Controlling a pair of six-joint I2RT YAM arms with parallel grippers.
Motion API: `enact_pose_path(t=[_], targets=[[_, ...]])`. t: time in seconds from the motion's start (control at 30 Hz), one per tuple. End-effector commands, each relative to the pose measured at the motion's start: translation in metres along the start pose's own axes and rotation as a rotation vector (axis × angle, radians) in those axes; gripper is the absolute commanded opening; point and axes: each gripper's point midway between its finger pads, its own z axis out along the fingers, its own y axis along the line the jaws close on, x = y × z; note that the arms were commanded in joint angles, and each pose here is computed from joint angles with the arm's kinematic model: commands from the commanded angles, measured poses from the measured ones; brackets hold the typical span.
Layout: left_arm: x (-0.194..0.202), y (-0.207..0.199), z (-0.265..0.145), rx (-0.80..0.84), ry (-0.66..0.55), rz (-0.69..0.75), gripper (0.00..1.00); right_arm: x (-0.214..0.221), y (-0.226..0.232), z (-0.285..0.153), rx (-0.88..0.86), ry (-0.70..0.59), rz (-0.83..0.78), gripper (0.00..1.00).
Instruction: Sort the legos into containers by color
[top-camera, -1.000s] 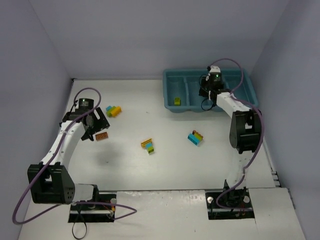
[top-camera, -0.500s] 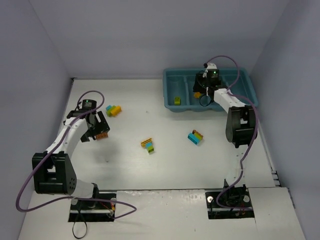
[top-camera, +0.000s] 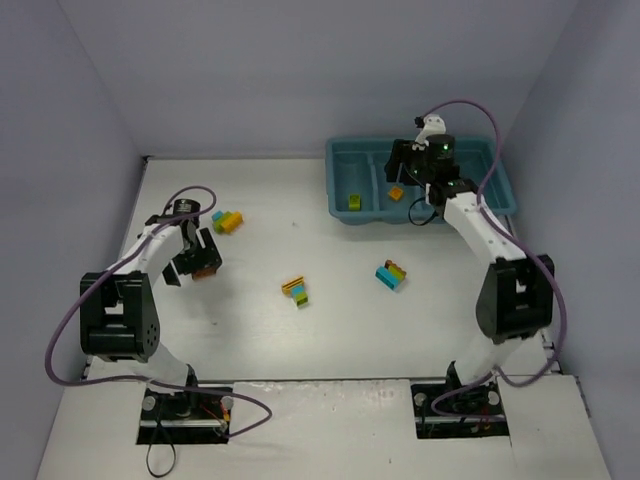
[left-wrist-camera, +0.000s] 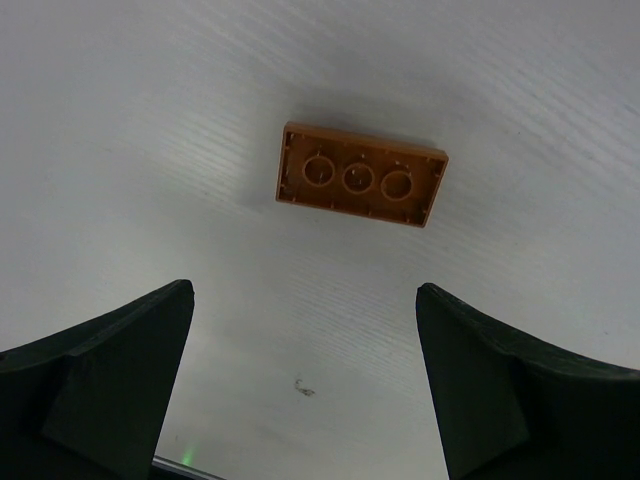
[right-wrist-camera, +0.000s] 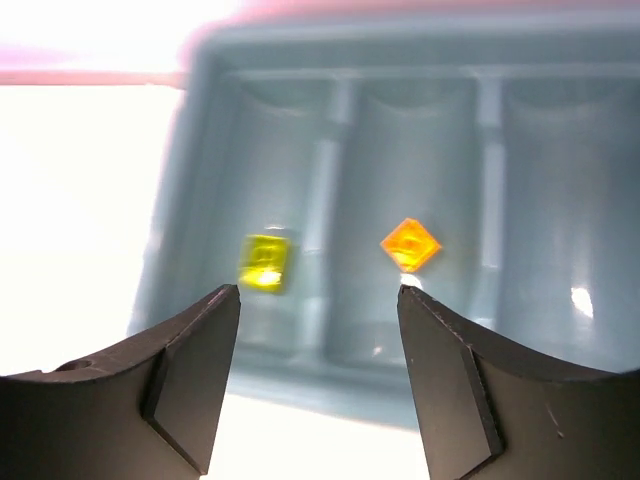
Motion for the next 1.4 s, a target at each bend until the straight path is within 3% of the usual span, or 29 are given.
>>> enact_pose_path(t=[0.0, 0.27, 0.57, 0.93, 1.13, 1.17, 1.27, 1.37], targets=[[-0.030, -0.008, -0.002, 0.014, -0.067, 0.004, 0.86, -0.044, 0.042, -0.050, -0.101, -0.154, -0.021, 0.61], [-0.045, -0.020, 0.003, 0.031, -0.058, 0.028, 0.86, -0.027, 0.082, -0.103, -0.194, -0.176, -0.052, 0.64], [-0.035, -0.022, 0.023, 0.018, 0.024, 0.068, 0.86, -0.011, 0.090, -0.125, -0.249, -0.163, -0.046, 0.65], [-0.037, -0.024, 0.039, 0.008, 0.042, 0.072, 0.85, 0.000, 0.101, -0.140, -0.289, -0.151, -0.052, 0.66], [-0.036, -0.029, 0.035, 0.043, 0.039, 0.065, 0.59, 0.002, 0.100, -0.151, -0.291, -0.160, -0.068, 0.66], [-0.036, -0.032, 0.032, 0.067, 0.039, 0.065, 0.47, 0.003, 0.102, -0.152, -0.302, -0.157, -0.074, 0.65], [-0.041, -0.042, 0.011, 0.142, 0.005, 0.046, 0.23, -0.001, 0.109, -0.160, -0.346, -0.168, -0.080, 0.65], [-0.047, -0.068, -0.025, 0.323, -0.030, 0.001, 0.20, -0.005, 0.117, -0.169, -0.388, -0.181, -0.087, 0.64]])
